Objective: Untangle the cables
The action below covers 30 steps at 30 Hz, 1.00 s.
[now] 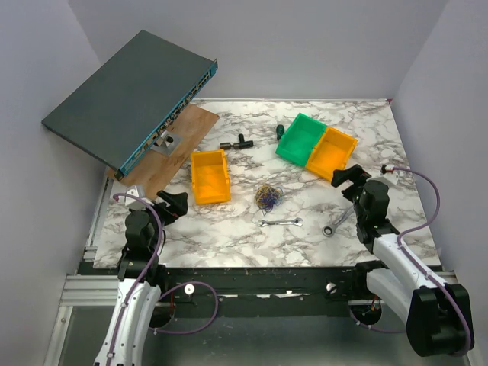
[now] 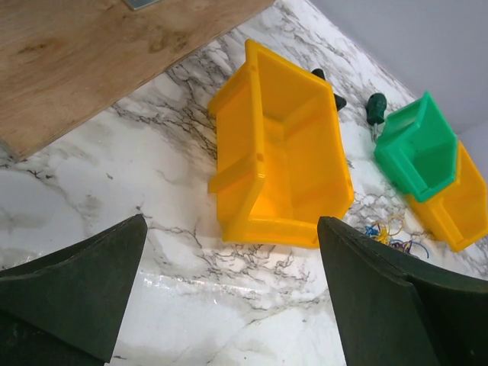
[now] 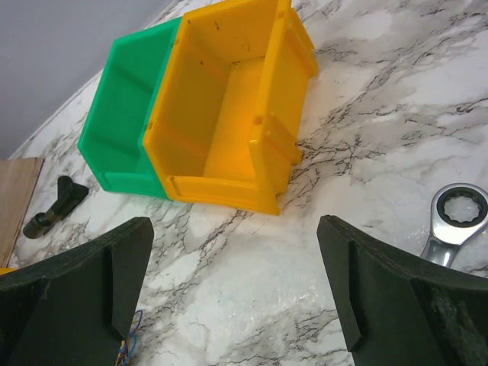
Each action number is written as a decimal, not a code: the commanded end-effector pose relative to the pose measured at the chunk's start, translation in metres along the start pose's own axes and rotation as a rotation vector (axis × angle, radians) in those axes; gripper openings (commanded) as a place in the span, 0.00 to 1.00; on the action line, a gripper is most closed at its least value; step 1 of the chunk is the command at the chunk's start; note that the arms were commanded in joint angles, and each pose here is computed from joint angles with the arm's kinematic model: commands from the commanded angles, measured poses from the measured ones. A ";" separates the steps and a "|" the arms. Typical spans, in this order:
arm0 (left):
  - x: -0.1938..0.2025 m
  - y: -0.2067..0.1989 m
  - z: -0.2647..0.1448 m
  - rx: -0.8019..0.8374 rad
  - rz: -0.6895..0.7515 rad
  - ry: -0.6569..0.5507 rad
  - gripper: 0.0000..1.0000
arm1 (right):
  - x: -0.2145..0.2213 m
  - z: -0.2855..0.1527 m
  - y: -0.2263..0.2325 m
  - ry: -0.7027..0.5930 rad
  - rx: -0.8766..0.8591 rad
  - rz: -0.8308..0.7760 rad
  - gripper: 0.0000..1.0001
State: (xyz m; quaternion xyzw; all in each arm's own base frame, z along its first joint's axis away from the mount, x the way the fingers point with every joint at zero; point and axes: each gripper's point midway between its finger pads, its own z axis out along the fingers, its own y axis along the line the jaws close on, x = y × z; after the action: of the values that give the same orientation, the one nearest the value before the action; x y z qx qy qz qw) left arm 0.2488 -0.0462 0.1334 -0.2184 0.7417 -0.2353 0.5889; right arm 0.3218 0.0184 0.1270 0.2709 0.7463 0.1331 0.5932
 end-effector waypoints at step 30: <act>0.091 -0.131 0.003 0.468 0.349 0.390 0.94 | 0.141 -0.016 0.146 0.572 -0.648 -0.321 0.61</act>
State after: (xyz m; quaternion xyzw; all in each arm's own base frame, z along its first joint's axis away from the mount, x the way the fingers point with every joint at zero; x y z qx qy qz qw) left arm 0.2339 -0.1788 0.1270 0.0529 0.7988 -0.3237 0.5043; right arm 0.3216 0.1969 0.0892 -0.0527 0.8408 0.3034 0.4452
